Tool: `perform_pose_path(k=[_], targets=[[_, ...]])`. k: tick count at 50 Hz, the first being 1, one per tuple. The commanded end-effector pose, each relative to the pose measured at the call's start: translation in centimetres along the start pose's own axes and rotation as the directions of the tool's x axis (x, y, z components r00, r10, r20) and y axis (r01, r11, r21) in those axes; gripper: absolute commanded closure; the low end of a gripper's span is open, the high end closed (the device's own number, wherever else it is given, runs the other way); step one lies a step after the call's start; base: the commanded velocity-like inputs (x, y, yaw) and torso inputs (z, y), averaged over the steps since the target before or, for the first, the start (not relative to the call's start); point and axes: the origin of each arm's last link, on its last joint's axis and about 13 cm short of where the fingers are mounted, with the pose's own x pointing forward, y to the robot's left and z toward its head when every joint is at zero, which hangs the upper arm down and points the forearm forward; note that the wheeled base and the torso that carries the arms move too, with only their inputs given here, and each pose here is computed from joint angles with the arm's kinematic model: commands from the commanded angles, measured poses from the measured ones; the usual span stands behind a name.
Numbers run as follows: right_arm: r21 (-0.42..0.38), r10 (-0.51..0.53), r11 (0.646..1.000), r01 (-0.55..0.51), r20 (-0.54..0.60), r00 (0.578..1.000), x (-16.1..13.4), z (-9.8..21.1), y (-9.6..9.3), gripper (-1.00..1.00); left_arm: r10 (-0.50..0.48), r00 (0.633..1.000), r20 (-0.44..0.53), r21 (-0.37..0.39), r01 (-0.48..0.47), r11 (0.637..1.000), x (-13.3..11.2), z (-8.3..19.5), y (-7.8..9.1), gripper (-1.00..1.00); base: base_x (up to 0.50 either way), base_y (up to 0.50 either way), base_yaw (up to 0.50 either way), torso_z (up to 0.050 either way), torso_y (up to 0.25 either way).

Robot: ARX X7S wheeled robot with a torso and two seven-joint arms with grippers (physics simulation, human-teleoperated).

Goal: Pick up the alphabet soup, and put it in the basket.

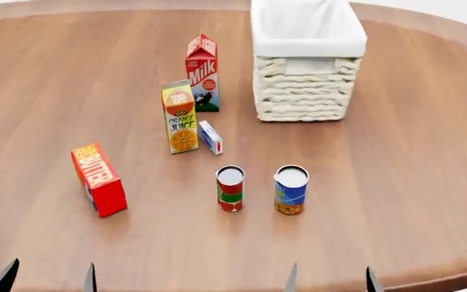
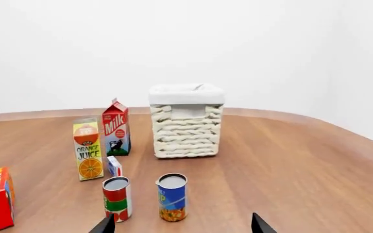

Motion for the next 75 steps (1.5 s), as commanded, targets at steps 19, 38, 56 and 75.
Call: perform_pose_path(k=[19, 38, 56, 75], targets=[[-0.011, 0.019, 1.000, -0.018, 0.036, 0.999, 0.8, 1.8, -0.2, -1.00, -0.031, 0.984, 0.178, -0.022, 0.036, 0.999, -0.5, 5.5, 1.6, -1.00, 0.39, 0.00, 0.00, 0.000, 0.000], [0.015, 0.018, 1.000, -0.020, 0.073, 0.997, -0.4, 2.5, -0.4, -1.00, 0.001, 0.980, 0.197, -0.032, 0.005, 0.999, -1.5, 6.1, 2.1, -1.00, 0.33, 0.00, 0.00, 0.000, 0.000], [0.015, 0.044, 0.999, -0.045, 0.099, 0.994, -0.5, 2.9, -0.3, -1.00, -0.005, 0.980, 0.197, -0.030, 0.011, 0.999, -1.3, 6.0, 2.2, -1.00, 0.24, 0.00, 0.00, 0.000, 0.000], [0.009, 0.031, 0.999, -0.032, 0.113, 0.993, -0.6, 3.1, -0.3, -1.00, -0.010, 0.980, 0.199, -0.023, 0.015, 1.000, -1.3, 6.1, 2.2, -1.00, 0.32, 0.00, 0.00, 0.000, 0.001]])
